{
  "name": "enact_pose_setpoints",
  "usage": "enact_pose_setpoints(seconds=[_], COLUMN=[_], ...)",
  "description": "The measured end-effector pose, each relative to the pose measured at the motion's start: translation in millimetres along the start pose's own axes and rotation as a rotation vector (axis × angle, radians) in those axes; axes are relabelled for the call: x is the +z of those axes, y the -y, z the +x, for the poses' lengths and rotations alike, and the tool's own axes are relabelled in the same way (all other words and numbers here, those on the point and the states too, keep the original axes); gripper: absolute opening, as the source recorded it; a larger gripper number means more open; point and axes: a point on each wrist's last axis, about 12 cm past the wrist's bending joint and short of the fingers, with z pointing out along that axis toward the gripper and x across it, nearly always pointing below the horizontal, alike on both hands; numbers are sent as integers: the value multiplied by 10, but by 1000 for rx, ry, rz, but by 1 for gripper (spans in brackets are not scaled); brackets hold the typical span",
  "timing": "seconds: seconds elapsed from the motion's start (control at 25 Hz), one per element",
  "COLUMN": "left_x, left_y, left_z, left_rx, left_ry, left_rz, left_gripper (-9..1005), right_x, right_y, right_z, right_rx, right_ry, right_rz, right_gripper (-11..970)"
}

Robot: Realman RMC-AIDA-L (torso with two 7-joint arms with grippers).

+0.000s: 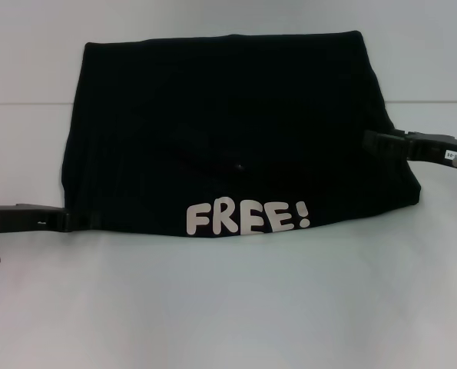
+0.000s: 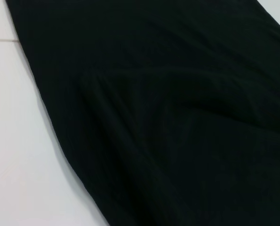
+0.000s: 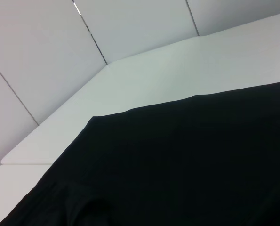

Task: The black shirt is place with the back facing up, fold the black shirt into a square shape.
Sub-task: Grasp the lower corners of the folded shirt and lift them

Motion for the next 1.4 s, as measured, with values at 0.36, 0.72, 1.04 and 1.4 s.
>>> enact_pose_setpoints(seconds=[0.36,0.72,1.04,1.4], left_x=[-10,-10,-54,-73], left_y=[-13,-4,-7,-14], left_z=[-5,-10,-16,-10], left_rx=[1,3,1,3], left_ry=[0,-2,-8,-8], left_rz=[-4,3,20,22], left_gripper=[455,197,42,41], right_x=[25,-12,-208,-411], right_y=[-12,24,167,326], right_z=[-2,37,139,202], right_rx=[-3,2,21,39], right_ry=[0,-5,-63,-190], right_rz=[4,18,40,108], right_gripper=[704,703,703,704])
